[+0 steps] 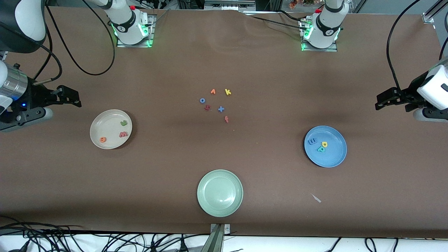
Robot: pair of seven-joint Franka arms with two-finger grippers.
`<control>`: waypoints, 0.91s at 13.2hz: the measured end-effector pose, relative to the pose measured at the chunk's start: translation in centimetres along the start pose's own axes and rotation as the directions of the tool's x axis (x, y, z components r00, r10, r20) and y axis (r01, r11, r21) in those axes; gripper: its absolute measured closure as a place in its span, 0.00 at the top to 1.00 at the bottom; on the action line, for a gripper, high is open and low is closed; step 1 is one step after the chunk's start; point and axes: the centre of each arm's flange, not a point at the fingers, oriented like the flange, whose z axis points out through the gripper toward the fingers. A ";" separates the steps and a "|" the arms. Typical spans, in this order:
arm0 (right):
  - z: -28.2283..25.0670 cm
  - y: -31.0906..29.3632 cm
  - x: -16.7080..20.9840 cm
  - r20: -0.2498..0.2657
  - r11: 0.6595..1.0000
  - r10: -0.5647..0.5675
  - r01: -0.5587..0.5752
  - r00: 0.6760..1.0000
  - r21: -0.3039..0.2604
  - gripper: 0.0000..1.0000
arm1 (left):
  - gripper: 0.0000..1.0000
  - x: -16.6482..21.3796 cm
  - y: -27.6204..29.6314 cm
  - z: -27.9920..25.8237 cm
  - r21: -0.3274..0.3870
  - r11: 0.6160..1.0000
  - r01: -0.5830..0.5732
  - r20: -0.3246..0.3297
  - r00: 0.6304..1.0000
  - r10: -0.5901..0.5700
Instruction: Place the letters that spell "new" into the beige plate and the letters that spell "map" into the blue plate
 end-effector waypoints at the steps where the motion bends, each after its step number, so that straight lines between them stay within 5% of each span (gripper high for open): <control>1: -0.3 -0.1 0.0 -0.005 1.000 -0.002 0.002 1.000 -0.001 1.00 | 1.00 0.0 0.0 0.0 -0.001 1.000 0.000 0.000 1.000 0.000; 5: -1.4 -2.7 -0.1 0.007 0.995 0.088 -0.089 0.996 0.051 1.00 | 1.00 0.3 0.6 0.5 -0.002 1.000 -0.009 0.008 1.000 0.009; 12: -4.2 -3.5 -5.6 0.013 0.989 0.146 -0.147 0.989 0.025 1.00 | 1.00 0.4 2.8 0.6 -0.001 0.999 -0.045 0.008 0.999 0.045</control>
